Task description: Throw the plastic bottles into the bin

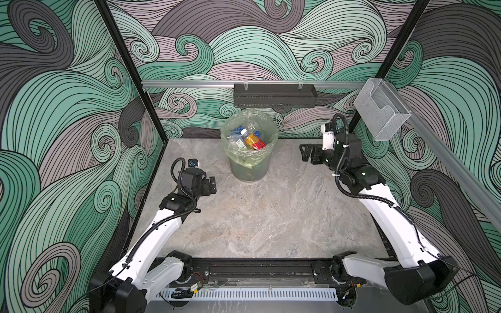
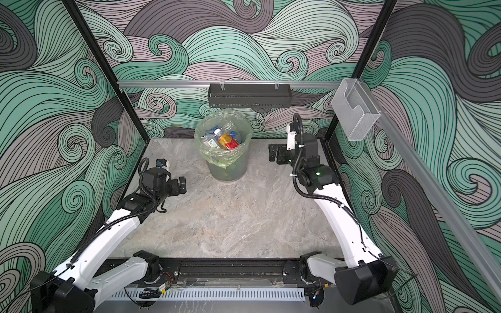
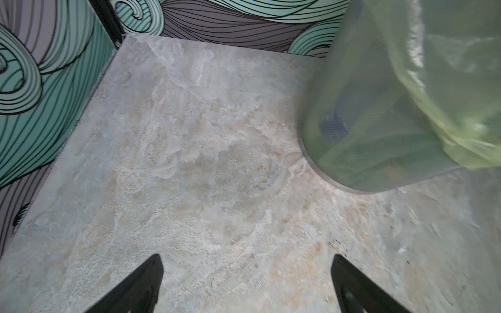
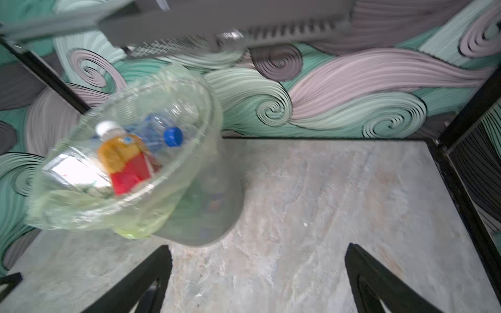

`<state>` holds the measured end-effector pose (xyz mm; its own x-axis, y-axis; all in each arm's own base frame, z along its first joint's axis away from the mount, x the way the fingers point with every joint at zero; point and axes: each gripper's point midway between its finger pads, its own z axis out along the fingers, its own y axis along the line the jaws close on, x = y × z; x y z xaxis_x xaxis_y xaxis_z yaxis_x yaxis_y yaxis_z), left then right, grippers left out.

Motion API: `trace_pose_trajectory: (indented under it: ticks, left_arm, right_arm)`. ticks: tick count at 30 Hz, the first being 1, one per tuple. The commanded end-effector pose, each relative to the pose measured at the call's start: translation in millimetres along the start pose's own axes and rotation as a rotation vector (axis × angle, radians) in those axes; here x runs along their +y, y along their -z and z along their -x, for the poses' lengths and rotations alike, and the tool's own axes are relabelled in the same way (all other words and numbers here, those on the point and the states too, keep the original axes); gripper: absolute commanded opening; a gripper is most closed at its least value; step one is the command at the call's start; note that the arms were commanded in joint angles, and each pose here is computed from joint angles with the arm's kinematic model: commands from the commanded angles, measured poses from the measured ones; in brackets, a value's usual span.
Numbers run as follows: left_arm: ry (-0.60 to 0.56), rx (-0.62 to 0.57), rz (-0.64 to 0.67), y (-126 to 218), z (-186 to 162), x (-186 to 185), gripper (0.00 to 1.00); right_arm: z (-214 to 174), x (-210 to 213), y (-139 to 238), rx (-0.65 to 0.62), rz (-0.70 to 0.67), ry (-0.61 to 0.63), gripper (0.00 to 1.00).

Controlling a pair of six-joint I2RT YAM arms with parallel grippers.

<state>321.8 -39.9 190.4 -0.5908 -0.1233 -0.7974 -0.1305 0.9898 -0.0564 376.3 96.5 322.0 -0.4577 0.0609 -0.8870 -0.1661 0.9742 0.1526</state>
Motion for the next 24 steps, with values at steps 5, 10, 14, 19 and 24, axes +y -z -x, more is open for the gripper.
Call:
trace_pose_trajectory:
  ticks: [5, 10, 14, 19, 24]
  left_arm:
    - [0.038, -0.141, 0.254, -39, 13, 58, 0.99]
    - [0.056, -0.129, 0.293, -59, 0, 83, 0.99]
    - [-0.007, -0.164, 0.226, -74, -8, 83, 0.99]
    - [0.017, -0.221, 0.218, -87, -17, 94, 0.99]
    - [0.001, -0.212, 0.172, -99, -11, 92, 0.99]
  right_arm:
    - [-57, -80, -9, -0.013, -0.251, -0.071, 1.00]
    - [-103, -116, -21, -0.017, -0.363, -0.041, 1.00]
    - [-128, -126, -32, -0.103, -0.380, 0.027, 1.00]
    - [-153, -146, -44, -0.114, -0.426, 0.011, 1.00]
    - [-171, -156, -61, -0.137, -0.422, -0.001, 1.00]
